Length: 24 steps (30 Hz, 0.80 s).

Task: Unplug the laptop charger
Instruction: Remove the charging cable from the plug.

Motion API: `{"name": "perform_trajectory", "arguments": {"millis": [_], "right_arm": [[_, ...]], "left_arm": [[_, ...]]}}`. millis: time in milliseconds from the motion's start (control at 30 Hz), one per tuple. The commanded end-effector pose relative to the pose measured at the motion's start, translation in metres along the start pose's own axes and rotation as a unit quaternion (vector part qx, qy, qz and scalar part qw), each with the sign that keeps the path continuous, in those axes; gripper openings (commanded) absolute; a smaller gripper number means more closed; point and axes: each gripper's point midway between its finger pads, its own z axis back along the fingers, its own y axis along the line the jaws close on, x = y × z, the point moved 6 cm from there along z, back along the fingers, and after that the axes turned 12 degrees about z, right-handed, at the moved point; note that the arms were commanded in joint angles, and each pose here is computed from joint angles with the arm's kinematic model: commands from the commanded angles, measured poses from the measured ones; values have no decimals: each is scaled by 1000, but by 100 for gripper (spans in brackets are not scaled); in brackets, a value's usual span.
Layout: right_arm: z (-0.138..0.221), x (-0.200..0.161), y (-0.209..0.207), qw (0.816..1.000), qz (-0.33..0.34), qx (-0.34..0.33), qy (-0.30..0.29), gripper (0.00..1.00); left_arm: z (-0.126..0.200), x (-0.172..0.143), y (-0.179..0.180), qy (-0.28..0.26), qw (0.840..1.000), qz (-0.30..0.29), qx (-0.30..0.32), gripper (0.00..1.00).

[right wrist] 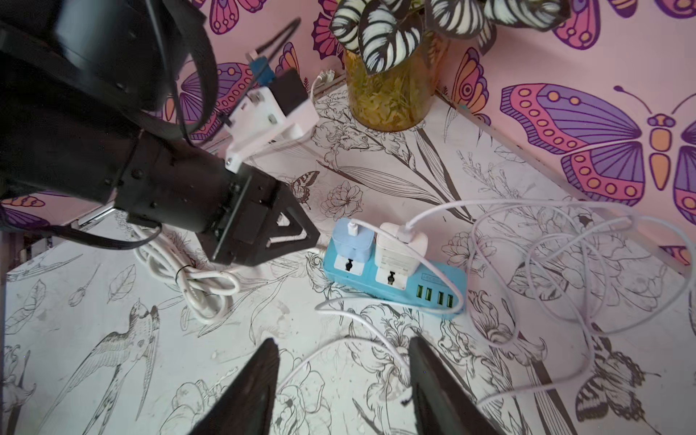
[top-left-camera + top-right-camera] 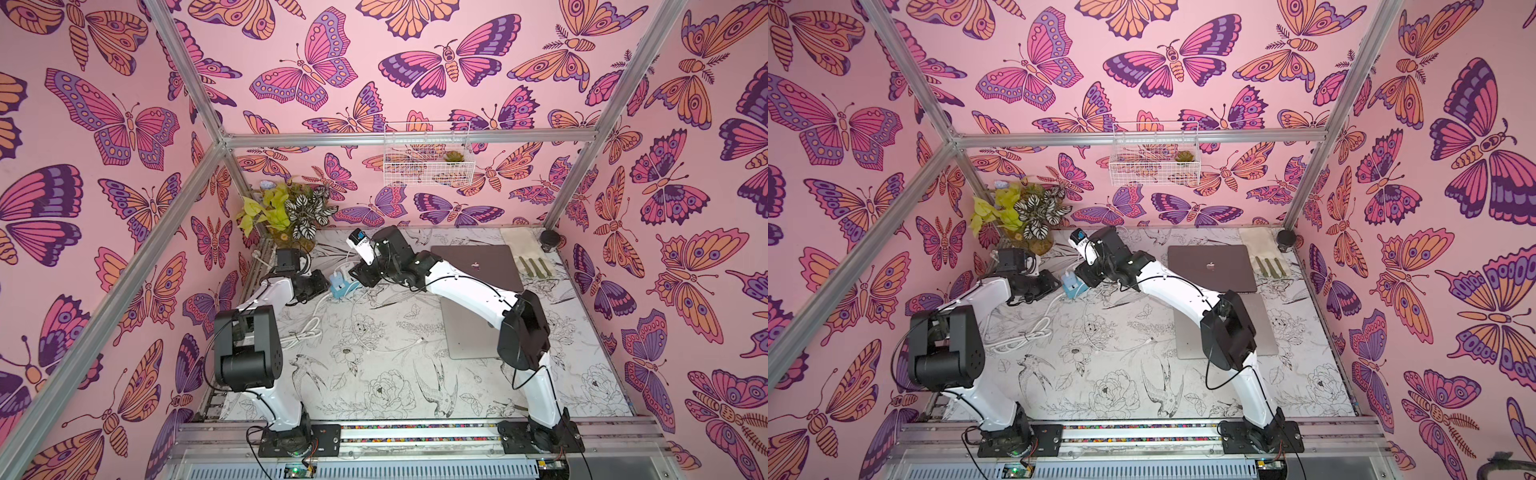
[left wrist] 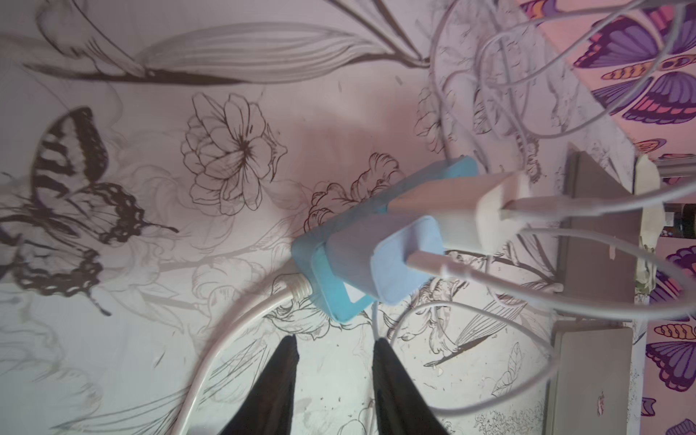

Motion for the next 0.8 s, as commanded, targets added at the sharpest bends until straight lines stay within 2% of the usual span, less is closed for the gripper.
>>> {"name": "perform_trajectory", "arguments": {"millis": [0,467,667,767], "right_arm": [[-10,2,-3,1000,18,-4,11,56],[-42,16,-19,997,59,-43,-17,56],[-59,17,-27,996,85,-34,-24,50],[-66,16,-31,995,91,-23,-34,49]], "left_arm": [[-6,2,-8,5,999,4,-31,38],[6,8,-8,-22,996,27,-77,37],[16,13,-17,-36,995,24,-90,40],[11,16,-17,-31,995,25,-93,42]]}}
